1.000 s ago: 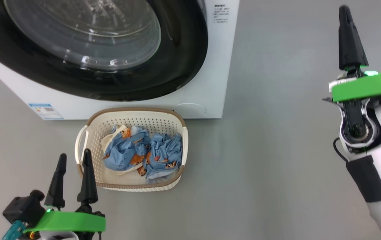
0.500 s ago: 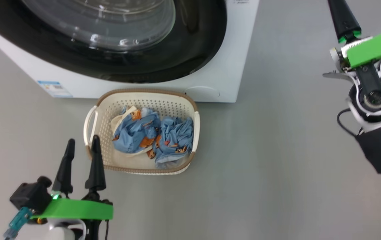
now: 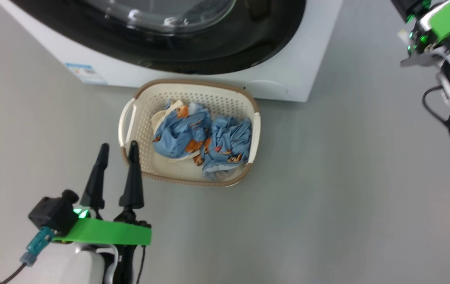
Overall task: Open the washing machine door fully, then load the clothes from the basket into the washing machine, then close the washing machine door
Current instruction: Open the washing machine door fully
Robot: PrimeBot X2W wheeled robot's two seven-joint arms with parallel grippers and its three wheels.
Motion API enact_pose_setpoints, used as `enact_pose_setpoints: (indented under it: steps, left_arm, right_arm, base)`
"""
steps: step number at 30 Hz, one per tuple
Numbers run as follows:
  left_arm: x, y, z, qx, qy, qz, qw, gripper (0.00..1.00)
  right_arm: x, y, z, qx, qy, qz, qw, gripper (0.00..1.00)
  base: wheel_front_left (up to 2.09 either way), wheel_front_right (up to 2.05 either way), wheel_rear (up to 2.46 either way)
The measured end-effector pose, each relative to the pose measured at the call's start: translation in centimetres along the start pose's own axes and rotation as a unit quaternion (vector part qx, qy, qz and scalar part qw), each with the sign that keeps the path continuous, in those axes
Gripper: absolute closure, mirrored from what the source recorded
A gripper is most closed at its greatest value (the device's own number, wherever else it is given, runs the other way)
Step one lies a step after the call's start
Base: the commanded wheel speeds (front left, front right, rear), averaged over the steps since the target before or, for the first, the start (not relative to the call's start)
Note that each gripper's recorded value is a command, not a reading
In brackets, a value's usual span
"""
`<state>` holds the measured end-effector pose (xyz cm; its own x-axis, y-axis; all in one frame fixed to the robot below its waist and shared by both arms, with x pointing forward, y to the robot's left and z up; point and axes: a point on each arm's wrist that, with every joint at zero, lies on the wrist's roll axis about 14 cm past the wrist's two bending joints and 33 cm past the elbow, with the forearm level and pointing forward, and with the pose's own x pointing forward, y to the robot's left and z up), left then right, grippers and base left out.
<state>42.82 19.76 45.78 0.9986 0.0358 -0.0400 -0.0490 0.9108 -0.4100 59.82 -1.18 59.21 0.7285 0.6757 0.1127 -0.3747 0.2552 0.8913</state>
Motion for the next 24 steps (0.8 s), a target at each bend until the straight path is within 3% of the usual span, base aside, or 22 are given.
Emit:
enact_pose_setpoints:
  steps: [15, 24]
  left_arm:
    - [1.2, -0.5, 0.0, -0.004, -0.002, -0.012, 1.0, 0.0]
    - [1.4, -0.1, -0.7, -0.007, 0.007, -0.007, 1.0, 0.0]
  right_arm:
    - [4.9, -3.4, -2.1, 0.017, 0.098, -0.001, 0.995, 1.0]
    - [7.3, -4.2, -3.1, 0.021, 0.115, 0.012, 0.993, 1.0]
  base:
    - [0.0, 0.0, 0.0]
    - [0.0, 0.0, 0.0]
